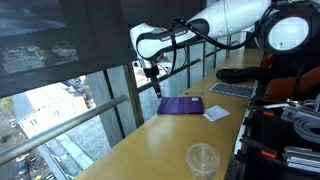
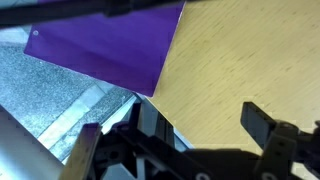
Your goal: Close the purple folder.
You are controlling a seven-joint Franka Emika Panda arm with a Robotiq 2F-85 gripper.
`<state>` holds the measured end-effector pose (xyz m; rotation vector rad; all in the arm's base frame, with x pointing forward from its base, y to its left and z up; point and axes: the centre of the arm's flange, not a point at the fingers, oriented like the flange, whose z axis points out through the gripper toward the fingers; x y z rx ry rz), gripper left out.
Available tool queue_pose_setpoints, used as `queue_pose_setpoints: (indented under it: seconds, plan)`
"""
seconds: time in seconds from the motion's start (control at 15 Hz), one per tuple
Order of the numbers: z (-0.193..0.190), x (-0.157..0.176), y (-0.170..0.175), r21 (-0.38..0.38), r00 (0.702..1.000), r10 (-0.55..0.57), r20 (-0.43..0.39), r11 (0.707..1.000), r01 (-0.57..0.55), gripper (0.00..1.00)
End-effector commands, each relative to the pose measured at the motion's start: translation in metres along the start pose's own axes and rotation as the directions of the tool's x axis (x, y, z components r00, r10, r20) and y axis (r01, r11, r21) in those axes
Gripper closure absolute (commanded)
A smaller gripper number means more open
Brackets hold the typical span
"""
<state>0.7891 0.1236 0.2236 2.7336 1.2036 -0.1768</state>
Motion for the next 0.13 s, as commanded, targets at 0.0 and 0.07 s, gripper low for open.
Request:
queue_pose_setpoints:
  seconds: [0.0, 0.07]
  plan:
    - [-0.0008, 0.0000, 0.0001, 0.000, 1.000, 0.001, -0.001, 1.000, -0.001, 0.00]
    - [-0.0010, 0.0000, 0.0001, -0.001, 1.000, 0.001, -0.001, 1.000, -0.001, 0.00]
